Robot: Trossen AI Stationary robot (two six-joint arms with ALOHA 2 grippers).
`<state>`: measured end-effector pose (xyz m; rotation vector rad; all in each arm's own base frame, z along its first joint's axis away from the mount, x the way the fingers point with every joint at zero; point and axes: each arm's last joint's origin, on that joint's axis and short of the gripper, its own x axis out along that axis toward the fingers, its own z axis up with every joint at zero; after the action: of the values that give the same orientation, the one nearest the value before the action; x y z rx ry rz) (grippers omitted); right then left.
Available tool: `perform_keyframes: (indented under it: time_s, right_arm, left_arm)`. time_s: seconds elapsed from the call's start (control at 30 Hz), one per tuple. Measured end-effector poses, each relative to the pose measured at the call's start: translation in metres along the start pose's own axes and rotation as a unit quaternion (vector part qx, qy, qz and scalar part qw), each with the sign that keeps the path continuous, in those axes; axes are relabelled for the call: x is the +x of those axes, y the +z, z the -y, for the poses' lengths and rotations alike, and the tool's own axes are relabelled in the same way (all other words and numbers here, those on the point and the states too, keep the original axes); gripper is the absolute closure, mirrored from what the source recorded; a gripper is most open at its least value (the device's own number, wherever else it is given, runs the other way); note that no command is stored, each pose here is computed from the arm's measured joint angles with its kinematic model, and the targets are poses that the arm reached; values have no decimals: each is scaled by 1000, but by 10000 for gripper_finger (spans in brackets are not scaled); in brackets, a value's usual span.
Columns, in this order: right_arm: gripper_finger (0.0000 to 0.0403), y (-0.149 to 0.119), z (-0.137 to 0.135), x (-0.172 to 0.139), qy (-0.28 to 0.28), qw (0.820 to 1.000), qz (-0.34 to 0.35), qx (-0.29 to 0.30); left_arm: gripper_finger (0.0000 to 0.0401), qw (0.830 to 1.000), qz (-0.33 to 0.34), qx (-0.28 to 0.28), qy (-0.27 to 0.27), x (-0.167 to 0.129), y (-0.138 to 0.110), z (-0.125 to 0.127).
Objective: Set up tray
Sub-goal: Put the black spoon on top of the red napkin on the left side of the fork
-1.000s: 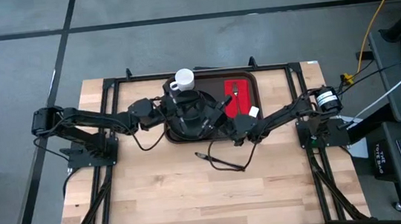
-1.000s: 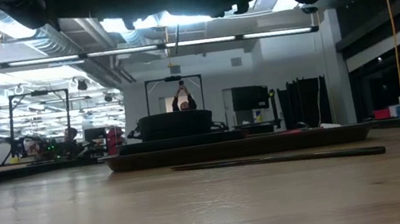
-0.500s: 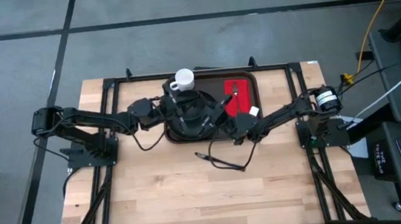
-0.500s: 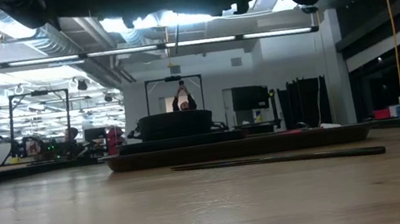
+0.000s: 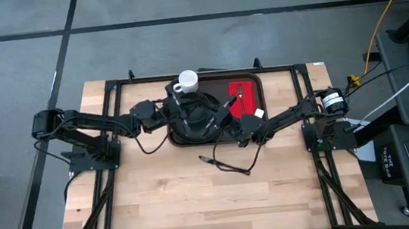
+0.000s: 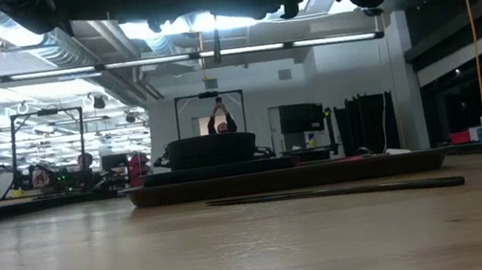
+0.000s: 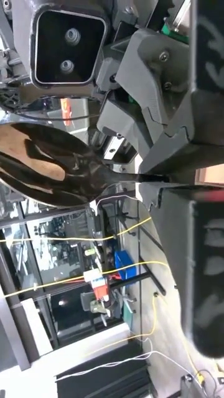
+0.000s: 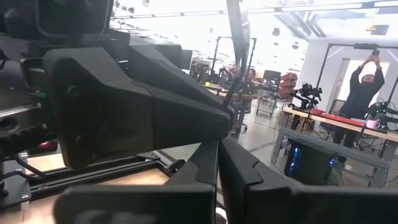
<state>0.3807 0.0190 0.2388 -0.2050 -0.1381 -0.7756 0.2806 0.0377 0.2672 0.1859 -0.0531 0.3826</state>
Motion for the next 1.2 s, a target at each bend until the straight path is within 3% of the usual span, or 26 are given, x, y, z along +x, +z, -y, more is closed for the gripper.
perform_keyframes:
  time_s: [0.4,0.73,1.0,1.2]
  right_arm:
    - [401,1,-2,-1,17,1000,6,10]
    - [401,3,0,0,2,1000,5,15]
    - [402,18,5,-5,-3,1000,-6,-8]
    - [402,25,17,-6,18,997,-72,-14]
  left_arm:
    - [327,999,-11,-1,-43,-13,10,7]
    - [274,998,-49,8,-40,-37,24,3]
    - [277,996,-71,27,-48,-64,30,-3]
    - [290,997,-62,10,-36,-91,3,-11]
